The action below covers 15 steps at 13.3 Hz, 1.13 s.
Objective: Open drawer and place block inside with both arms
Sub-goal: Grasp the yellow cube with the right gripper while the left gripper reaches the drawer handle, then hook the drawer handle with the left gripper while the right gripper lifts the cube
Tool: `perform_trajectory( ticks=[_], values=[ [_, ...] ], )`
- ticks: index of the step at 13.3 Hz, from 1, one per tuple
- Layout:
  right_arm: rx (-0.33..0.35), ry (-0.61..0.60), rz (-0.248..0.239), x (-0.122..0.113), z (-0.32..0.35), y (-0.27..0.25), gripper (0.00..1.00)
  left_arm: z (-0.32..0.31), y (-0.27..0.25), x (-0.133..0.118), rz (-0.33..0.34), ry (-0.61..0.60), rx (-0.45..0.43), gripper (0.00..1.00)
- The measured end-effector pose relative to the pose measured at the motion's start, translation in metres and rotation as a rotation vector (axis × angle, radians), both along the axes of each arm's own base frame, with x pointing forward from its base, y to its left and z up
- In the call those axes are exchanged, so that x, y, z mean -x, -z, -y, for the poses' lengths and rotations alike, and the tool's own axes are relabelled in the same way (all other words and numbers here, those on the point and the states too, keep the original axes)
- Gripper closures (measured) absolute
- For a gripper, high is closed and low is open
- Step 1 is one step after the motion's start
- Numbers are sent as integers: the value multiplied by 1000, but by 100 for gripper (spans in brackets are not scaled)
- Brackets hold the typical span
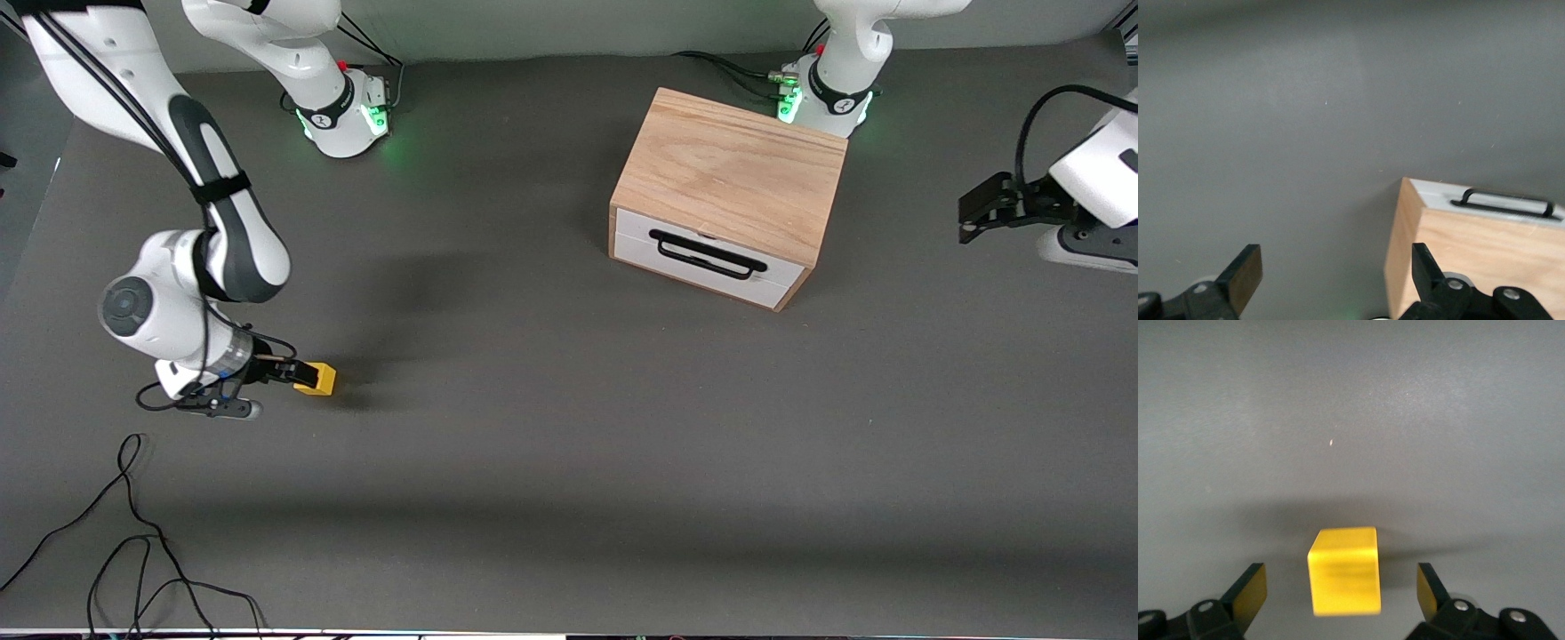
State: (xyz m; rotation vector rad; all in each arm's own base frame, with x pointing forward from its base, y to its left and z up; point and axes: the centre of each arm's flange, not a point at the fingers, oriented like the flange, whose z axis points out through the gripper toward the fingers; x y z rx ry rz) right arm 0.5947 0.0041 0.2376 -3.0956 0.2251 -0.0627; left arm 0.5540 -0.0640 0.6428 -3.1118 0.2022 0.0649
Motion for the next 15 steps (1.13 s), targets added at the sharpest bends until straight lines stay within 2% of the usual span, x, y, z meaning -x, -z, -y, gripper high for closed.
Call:
perform_trajectory(
  ticks=[2, 4, 7, 10, 13, 15],
  values=[
    [5, 2, 22, 3, 0, 26, 0, 27, 4, 2, -5, -158, 3, 0],
    [8, 2, 22, 6, 0, 40, 0, 68, 15, 3, -32, -352, 31, 0],
    [8, -3, 16, 11, -3, 48, 0, 114, 52, -11, -67, -622, 46, 0],
    [8, -17, 5, 16, -11, 52, 0, 159, 112, -28, -116, -786, 29, 0],
    [9, -19, 18, 16, -13, 52, 0, 213, 159, -21, -149, -923, -47, 0],
    [10, -18, 34, 15, -12, 52, 0, 240, 190, -10, -138, -937, -139, 0]
  ],
)
